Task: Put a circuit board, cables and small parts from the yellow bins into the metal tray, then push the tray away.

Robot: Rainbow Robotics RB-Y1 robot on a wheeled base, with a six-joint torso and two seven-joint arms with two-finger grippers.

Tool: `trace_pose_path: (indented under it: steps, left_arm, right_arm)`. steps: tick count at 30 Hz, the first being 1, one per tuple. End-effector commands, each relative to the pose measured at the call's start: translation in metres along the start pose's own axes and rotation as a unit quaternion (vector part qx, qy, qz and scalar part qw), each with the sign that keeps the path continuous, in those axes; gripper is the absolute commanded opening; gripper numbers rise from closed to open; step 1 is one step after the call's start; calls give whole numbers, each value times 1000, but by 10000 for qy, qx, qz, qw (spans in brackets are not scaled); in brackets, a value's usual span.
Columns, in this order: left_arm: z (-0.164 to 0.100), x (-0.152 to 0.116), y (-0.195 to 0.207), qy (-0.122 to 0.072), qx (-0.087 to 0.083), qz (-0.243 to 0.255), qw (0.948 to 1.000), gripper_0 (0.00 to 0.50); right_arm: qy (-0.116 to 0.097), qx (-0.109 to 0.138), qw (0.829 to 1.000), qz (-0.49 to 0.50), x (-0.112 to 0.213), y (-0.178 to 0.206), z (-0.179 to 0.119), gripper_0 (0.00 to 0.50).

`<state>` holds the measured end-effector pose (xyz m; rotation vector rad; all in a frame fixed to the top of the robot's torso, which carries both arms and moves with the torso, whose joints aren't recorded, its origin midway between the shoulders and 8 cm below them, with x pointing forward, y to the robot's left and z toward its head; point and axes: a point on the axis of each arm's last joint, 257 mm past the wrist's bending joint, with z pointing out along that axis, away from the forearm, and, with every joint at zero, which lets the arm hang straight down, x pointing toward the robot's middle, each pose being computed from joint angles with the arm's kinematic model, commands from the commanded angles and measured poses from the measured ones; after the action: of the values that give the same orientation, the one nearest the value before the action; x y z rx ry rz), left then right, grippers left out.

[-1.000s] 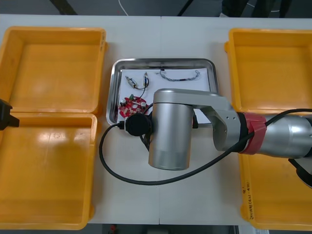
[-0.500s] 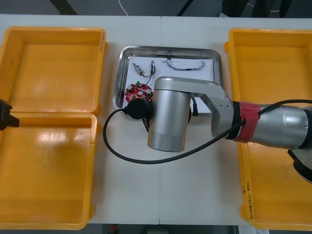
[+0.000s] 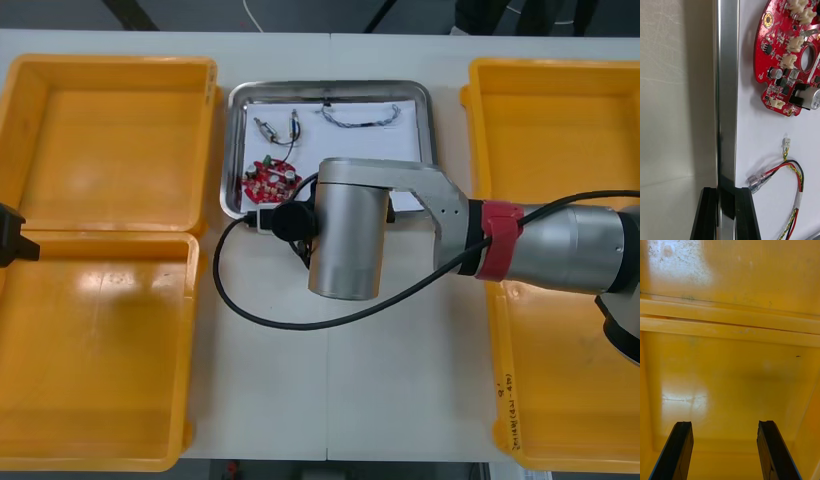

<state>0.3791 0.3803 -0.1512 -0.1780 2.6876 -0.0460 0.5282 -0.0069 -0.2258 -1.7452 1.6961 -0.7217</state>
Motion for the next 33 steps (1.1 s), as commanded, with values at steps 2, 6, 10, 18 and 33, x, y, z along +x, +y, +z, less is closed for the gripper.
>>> trace_pose_path:
  steps: [2,6,10,18,33]
  left_arm:
    - [-16,-4,14,-136,-221,245,9994,500]
    - [-16,-4,14,-136,-221,245,9994,500]
    - [-16,-4,14,-136,-221,245,9994,500]
    - [-16,-4,14,-136,-221,245,9994,500]
    - [-16,-4,14,-136,-221,245,9994,500]
  right_arm:
    - [-141,339,9985,-411,-14,-28,-8,0]
    - [-130,423,9982,-407,-13,-39,-6,0]
    - [-80,527,9979,-366,-10,-53,-4,0]
    - [-22,652,9975,-286,-10,-76,-4,0]
    - [-108,861,9960,-211,-13,-109,2,0]
